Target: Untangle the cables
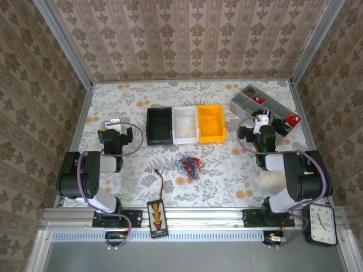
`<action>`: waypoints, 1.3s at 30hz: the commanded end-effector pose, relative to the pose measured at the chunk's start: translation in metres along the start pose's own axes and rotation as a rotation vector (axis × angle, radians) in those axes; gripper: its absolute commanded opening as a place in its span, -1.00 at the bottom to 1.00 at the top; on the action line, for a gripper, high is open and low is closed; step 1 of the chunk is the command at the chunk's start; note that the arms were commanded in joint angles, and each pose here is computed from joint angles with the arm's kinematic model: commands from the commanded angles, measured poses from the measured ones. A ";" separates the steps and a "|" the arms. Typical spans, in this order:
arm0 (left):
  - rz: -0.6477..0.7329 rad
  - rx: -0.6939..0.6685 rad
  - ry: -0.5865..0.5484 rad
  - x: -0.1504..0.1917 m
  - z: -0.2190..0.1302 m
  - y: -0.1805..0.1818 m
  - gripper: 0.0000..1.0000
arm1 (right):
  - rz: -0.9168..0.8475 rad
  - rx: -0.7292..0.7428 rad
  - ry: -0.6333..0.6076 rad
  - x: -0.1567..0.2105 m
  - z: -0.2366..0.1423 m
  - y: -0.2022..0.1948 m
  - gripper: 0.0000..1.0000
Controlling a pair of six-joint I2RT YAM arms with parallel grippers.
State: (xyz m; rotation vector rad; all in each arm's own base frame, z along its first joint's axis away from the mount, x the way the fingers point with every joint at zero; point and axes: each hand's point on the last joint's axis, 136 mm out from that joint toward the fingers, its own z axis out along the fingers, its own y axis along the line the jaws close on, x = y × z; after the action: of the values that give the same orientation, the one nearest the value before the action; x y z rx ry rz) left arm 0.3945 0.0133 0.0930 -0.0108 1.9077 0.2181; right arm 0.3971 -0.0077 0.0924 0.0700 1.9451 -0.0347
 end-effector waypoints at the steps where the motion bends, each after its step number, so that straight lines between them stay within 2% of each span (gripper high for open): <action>1: 0.015 0.013 -0.028 -0.007 -0.001 -0.004 1.00 | -0.005 -0.018 -0.016 -0.005 0.001 0.004 1.00; 8: 0.021 0.026 -0.029 -0.007 -0.001 -0.006 1.00 | -0.005 -0.019 -0.014 -0.005 0.001 0.004 1.00; 12: 0.049 0.109 -0.037 -0.008 -0.002 -0.020 1.00 | -0.004 -0.019 -0.015 -0.005 0.001 0.004 1.00; 39: 0.016 0.179 0.010 -0.014 0.004 -0.019 1.00 | 0.005 -0.039 -0.011 -0.006 0.002 0.005 1.00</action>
State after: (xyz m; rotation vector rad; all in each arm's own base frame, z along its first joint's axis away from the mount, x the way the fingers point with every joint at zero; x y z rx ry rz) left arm 0.3972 -0.0046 0.0869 0.1064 1.9410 0.0781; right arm 0.3971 -0.0070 0.0922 0.0657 1.9458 -0.0249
